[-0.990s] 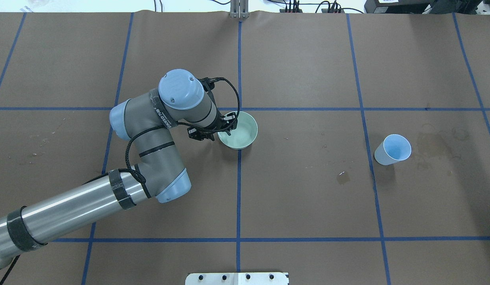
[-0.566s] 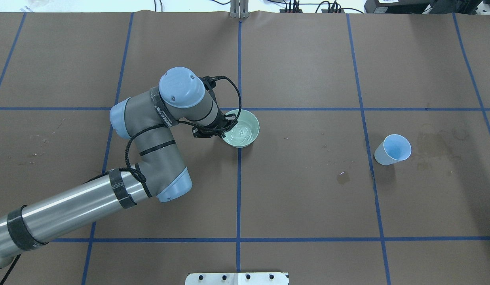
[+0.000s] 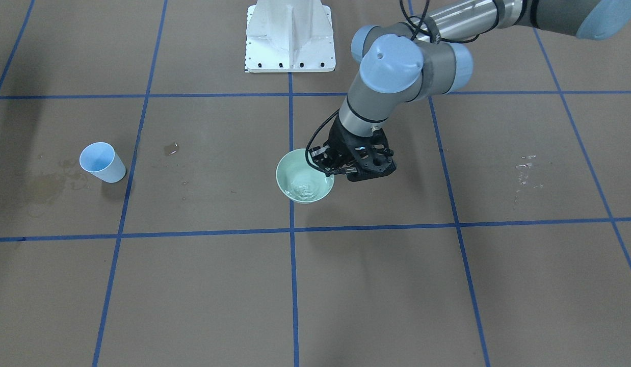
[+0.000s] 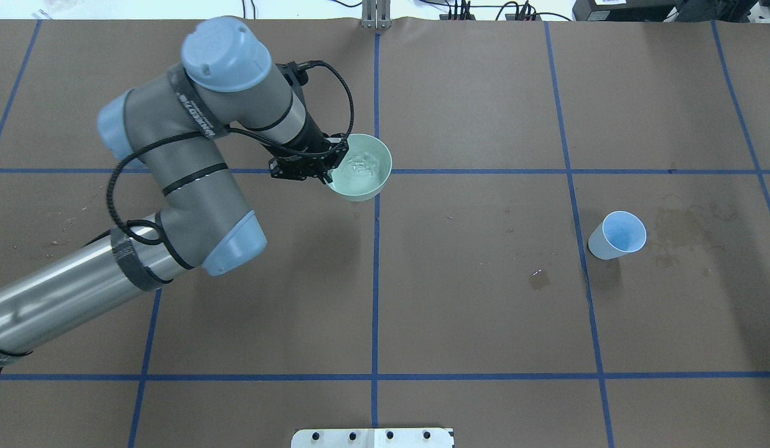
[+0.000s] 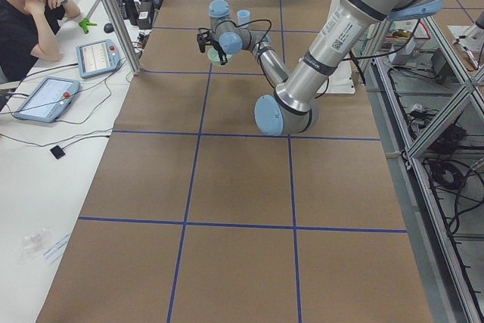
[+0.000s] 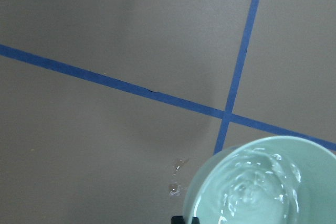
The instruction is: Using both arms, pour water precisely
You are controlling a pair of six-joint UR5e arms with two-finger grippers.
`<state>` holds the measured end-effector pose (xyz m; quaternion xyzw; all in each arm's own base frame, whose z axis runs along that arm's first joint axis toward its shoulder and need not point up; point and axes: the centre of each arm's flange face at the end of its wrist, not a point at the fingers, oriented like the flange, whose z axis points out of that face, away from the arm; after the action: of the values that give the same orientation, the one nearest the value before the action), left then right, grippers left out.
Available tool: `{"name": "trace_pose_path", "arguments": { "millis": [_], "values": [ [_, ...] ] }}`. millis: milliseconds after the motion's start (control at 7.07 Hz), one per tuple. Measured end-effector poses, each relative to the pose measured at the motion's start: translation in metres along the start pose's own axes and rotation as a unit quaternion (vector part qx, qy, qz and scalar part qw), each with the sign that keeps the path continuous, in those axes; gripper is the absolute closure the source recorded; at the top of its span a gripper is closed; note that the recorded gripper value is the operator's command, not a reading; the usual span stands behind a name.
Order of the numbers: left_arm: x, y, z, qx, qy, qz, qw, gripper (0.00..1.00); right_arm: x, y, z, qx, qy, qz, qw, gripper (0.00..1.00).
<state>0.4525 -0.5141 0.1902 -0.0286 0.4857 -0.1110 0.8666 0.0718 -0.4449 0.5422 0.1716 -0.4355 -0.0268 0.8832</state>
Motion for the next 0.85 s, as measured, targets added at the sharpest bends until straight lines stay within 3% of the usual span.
{"name": "trace_pose_path", "arguments": {
  "millis": [283,424,707,848],
  "values": [
    [-0.096,-0.007,-0.040,0.008,-0.026,0.048,0.9985,1.00,0.004,0.006,0.009,-0.045,0.014,0.025,0.9985,0.00],
    [-0.142,-0.014,-0.054,0.006,-0.036,0.066,0.9971,1.00,0.001,0.008,0.017,-0.072,0.039,0.033,0.9961,0.00],
    [-0.222,-0.031,-0.074,0.001,-0.057,0.093,0.9940,1.00,0.005,0.019,0.025,-0.144,0.095,0.034,0.9843,0.00],
    [-0.252,-0.035,-0.077,-0.001,-0.068,0.103,0.9924,1.00,0.014,0.026,0.028,-0.173,0.102,0.026,0.9794,0.00]
  ]
}}
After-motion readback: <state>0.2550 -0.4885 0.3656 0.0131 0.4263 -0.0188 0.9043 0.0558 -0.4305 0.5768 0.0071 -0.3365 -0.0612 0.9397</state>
